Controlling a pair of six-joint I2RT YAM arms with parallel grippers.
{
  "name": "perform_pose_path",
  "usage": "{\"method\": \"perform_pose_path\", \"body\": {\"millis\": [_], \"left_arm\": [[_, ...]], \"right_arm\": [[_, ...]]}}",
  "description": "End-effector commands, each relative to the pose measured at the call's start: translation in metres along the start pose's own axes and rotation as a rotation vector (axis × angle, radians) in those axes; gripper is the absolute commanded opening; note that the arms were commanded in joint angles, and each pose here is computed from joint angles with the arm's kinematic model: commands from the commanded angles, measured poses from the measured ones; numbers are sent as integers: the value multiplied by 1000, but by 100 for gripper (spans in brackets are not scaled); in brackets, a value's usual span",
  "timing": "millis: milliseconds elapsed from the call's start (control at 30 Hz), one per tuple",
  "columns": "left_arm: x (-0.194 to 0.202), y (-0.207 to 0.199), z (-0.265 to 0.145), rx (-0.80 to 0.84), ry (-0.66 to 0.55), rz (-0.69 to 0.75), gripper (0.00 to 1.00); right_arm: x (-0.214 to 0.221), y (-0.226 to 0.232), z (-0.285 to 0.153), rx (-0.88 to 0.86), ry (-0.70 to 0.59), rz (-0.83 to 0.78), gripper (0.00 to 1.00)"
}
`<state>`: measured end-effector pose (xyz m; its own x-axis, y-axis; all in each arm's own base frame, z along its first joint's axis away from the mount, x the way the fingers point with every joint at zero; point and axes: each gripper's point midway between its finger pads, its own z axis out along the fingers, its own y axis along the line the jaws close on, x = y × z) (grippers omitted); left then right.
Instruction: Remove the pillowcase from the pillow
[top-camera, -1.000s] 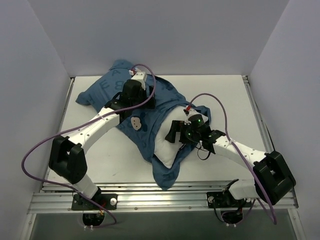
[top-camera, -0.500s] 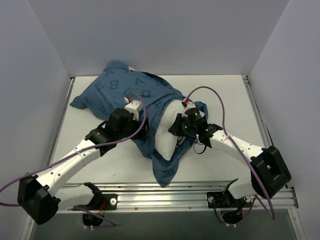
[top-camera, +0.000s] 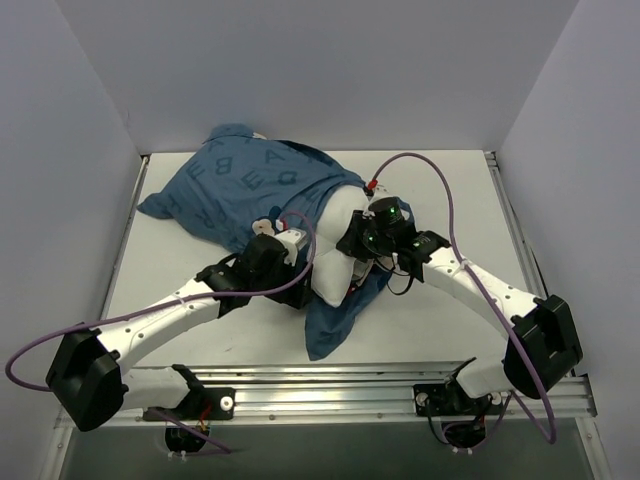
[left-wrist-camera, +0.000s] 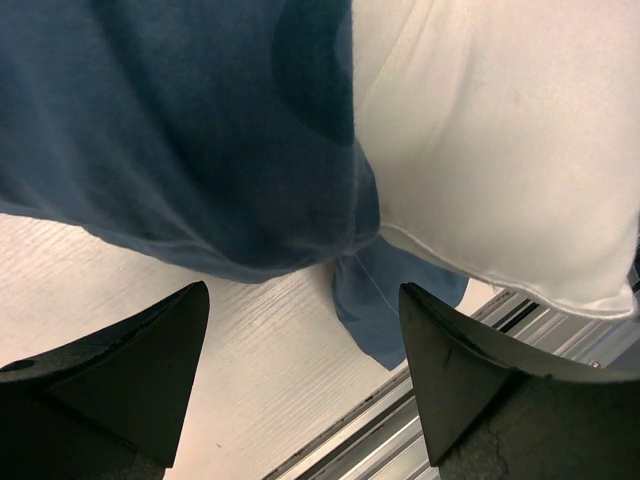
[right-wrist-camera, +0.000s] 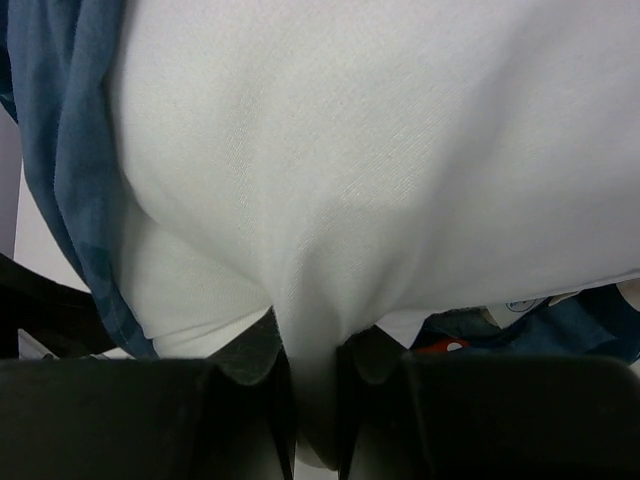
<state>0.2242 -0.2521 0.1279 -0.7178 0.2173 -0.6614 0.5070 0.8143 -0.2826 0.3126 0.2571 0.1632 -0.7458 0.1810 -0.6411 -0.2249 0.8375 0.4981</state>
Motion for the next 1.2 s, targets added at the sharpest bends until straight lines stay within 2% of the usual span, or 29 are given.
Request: {"method": "perform_pose_path", "body": {"millis": [0,167,300,400,433,500,533,633,767,900,1167], "left_arm": [[-15,-12,10,36,-54,23,84],[-15,4,28,-51,-58,3,80],[-19,14,36,-112,-90,-28,72],[-22,19,41,-136,-136,-81,58],[-21,22,43,-147,-145,-94,47],[-27,26,43,-172,-186,-125,35],[-29,30,44,-189,-207,-134,23],[-31,42,43,-254,-237,-186,3],[-31,80,40,-435,-276,-280,2],[-24,126,35,-607,-287,-458,2],[-23,194,31,-770,-346,-717,2]], "right_arm": [[-40,30,-20,-67,-130,-10,0],[-39,32,-22,-71,-131,-7,0],[-40,36,-26,-81,-134,-3,0],[-40,37,-29,-86,-136,-2,0],[-40,38,-31,-90,-138,-2,0],[-42,40,-36,-97,-144,-6,0],[-43,41,-38,-104,-143,-6,0],[-37,47,-48,-129,-107,-13,0],[-43,65,-74,-193,-94,-39,0],[-41,74,-108,-227,-58,-85,0],[-30,66,-162,-254,2,-135,0]]}}
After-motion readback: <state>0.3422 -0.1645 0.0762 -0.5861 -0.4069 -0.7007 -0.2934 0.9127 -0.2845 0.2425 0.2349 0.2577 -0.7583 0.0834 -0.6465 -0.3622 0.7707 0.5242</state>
